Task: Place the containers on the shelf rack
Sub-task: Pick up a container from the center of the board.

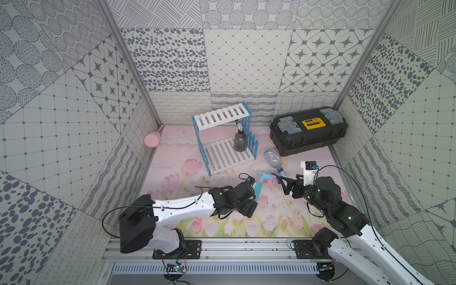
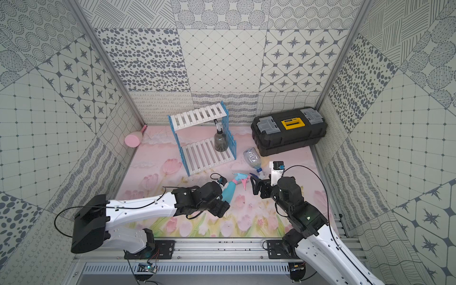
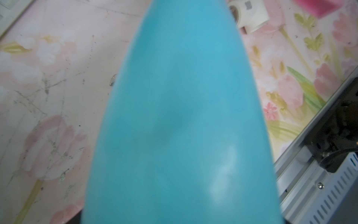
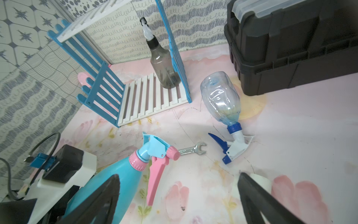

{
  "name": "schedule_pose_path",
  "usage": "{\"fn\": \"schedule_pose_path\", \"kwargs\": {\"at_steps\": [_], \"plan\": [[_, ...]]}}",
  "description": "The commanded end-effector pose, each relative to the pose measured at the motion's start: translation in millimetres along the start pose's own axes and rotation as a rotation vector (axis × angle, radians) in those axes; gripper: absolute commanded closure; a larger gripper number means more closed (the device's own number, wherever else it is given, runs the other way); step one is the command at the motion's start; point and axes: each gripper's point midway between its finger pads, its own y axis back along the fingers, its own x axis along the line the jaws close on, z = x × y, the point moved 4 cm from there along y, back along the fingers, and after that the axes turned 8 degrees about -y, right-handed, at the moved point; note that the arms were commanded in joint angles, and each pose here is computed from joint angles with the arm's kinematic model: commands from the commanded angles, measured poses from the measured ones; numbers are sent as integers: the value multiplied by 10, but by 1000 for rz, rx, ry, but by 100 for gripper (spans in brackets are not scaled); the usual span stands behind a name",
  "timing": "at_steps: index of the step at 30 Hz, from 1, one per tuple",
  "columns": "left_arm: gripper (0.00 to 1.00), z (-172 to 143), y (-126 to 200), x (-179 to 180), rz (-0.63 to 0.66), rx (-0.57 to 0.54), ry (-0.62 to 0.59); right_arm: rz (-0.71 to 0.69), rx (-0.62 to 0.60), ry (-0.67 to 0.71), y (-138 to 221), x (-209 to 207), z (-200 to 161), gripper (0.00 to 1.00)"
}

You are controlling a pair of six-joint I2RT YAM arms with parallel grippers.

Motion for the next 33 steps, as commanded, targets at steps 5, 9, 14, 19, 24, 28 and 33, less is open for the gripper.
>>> {"fn": "schedule_pose_path", "kwargs": {"at_steps": [5,9,14,19,24,28,33], "plan": [[32,651,740,156,-327,-437,99,326,32,-81,73,432,340,3],[33,780,1044,237,-517,-510,112,542,71,-232,-5,482,559,3],[34,854,1358,242,-863,-534,100,870,-14,-224,64,680,906,3],[35,824,1537,175,-1072,-471,50,958,-75,-47,77,836,1093,3],[36,756,1649,93,-1169,-397,-6,925,-125,224,89,1011,1122,4],[36,714,1731,51,-1221,-345,-42,917,-147,380,102,1168,1140,11],[37,700,1873,5,-1266,-315,-73,1013,-121,472,121,1408,1143,25]]}}
